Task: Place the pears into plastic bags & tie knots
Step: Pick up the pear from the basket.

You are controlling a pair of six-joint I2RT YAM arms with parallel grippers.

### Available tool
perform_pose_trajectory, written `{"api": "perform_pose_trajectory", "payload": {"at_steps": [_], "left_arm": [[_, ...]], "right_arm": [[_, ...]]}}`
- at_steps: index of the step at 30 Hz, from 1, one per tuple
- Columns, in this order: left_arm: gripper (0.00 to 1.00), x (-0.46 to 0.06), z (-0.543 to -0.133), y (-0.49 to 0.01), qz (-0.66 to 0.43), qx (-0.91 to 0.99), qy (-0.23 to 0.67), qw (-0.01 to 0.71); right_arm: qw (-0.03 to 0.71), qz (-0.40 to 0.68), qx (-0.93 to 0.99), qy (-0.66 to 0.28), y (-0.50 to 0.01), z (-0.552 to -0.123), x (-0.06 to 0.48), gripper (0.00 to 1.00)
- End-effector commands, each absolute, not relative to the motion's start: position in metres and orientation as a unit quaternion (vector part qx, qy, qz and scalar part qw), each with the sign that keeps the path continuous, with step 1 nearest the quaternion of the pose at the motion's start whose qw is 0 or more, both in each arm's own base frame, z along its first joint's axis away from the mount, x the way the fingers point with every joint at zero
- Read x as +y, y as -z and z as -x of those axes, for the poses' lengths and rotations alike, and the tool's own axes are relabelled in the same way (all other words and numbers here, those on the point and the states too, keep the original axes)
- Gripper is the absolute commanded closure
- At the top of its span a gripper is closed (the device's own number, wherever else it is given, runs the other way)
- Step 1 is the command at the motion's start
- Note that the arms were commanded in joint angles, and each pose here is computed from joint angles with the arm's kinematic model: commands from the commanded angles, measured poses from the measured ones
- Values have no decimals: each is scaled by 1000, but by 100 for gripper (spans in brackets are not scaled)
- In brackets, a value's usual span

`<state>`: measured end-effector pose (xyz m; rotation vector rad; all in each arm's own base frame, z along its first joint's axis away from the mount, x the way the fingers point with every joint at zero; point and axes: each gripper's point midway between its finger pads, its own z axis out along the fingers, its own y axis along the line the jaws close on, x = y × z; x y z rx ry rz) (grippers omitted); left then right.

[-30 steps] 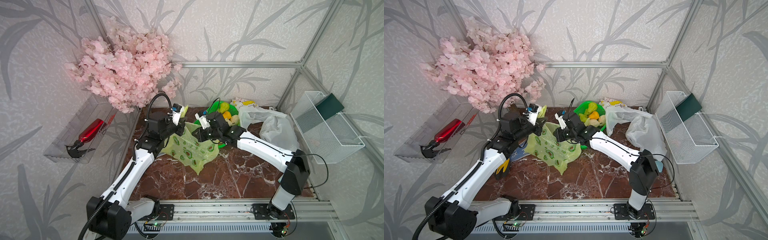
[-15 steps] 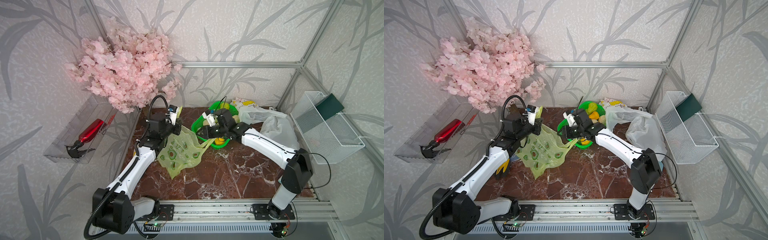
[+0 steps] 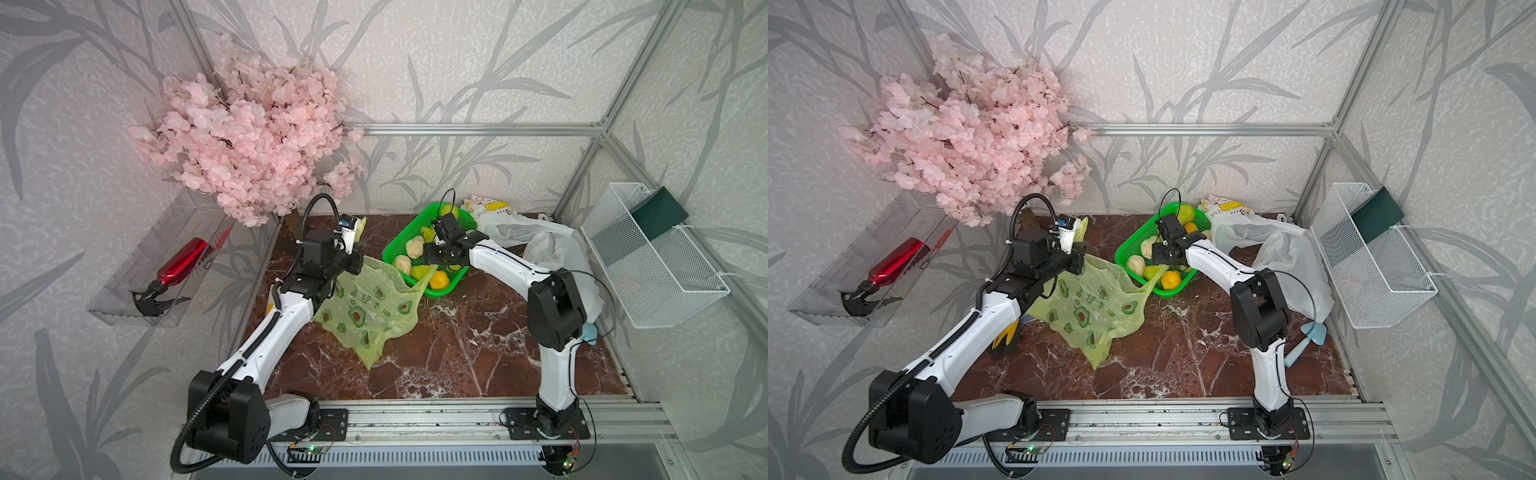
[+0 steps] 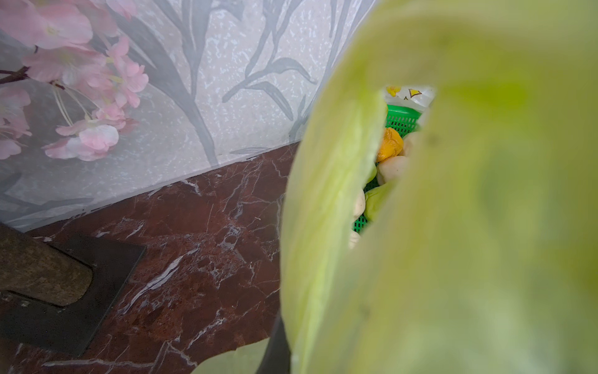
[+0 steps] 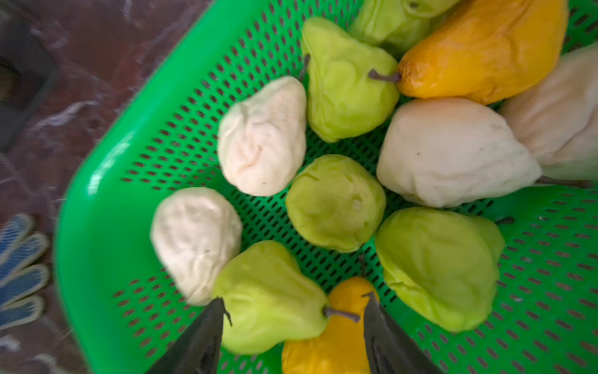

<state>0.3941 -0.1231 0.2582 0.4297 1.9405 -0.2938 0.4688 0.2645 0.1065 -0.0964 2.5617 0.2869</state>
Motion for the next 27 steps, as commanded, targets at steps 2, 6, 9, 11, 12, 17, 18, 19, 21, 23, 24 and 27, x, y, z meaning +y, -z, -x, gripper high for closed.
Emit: {"api": "perform_pose_trajectory", "payload": {"at_steps": [2,6,9,11,12,17,18,19,21,23,24,27], "left_arm": [[100,-125,-386,-267,-191,811,125,539],[100,-124,-384,-265,-193,812,122,537],[100,-120,-385,-262,-192,818,108,532],[100,-114,-386,-257,-189,824,88,526],[100,-112,-387,-257,-188,825,82,526],[100,-115,-390,-250,-182,827,93,523],[100,-116,-390,-252,-181,826,97,525],[100,-117,-390,-252,-181,826,99,525],[100,-117,-389,-253,-181,826,101,525],[100,-117,-387,-253,-182,826,100,524],[100,-117,-387,-253,-182,827,100,523],[100,-117,-386,-253,-182,828,101,521]], "right_arm": [[293,31,953,-69,-102,-495,256,31],[288,24,955,-68,-87,-504,258,32],[283,33,954,-96,-109,-498,265,32],[282,39,949,-137,-134,-487,270,31],[287,40,945,-149,-145,-483,270,30],[315,25,942,-112,-157,-481,244,29],[309,27,945,-106,-151,-484,244,29],[304,30,947,-97,-143,-487,243,29],[300,33,949,-94,-132,-493,246,30],[296,35,950,-96,-122,-500,251,31],[294,35,951,-94,-118,-503,252,31],[291,36,953,-83,-105,-513,255,34]]}}
